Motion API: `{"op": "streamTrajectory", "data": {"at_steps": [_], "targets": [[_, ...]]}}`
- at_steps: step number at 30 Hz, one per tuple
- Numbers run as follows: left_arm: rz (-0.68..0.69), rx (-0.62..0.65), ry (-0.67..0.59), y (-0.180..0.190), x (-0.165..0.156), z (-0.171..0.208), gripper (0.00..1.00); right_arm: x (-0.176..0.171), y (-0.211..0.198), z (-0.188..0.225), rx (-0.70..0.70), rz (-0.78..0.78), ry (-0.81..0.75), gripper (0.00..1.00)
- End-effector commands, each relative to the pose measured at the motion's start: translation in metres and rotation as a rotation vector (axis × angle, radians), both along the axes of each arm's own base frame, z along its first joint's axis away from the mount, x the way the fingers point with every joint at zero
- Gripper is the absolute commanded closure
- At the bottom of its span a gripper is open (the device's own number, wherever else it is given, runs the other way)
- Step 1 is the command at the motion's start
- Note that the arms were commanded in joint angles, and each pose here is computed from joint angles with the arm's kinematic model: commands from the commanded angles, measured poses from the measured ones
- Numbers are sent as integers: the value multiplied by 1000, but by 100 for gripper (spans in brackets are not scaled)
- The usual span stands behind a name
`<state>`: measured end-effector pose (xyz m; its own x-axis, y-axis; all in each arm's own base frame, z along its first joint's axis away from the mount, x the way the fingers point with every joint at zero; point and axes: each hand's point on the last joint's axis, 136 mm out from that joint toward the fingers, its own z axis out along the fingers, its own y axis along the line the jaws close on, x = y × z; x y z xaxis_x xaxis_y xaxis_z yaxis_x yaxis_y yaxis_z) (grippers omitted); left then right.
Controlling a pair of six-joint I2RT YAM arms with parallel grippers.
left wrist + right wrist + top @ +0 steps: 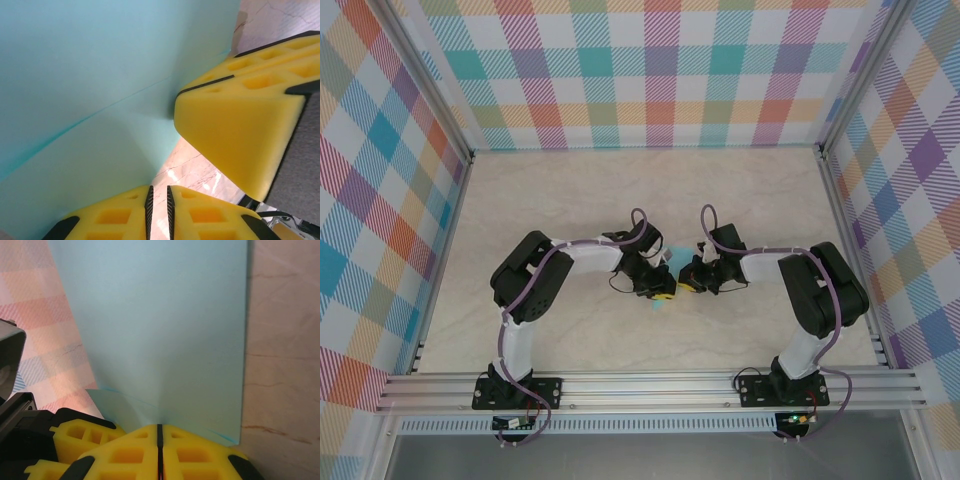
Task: Fold a paper plane with a square sheet of paper (pick it up from the middle)
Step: Third fold the triangle at the center of the table.
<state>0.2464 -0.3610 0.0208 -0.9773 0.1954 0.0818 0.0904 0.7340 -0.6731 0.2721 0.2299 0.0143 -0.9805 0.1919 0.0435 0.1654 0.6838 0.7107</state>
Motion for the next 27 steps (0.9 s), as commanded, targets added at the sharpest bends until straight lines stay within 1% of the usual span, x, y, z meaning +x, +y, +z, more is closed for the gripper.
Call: {"op": "streamTrajectory", "data": {"at_steps": [1, 3, 13, 27], "targets": [[-16, 122, 77, 30, -25, -26, 81, -10, -19, -27, -124, -22, 56, 91], [-21, 148, 73, 38, -29, -28, 81, -10, -19, -27, -127, -22, 57, 91], [-35, 138, 78, 49, -44, -19, 81, -10, -20, -27, -132, -21, 57, 91], [-22, 127, 70, 59, -48, -8, 81, -7, -19, -25, -132, -18, 52, 90]]}}
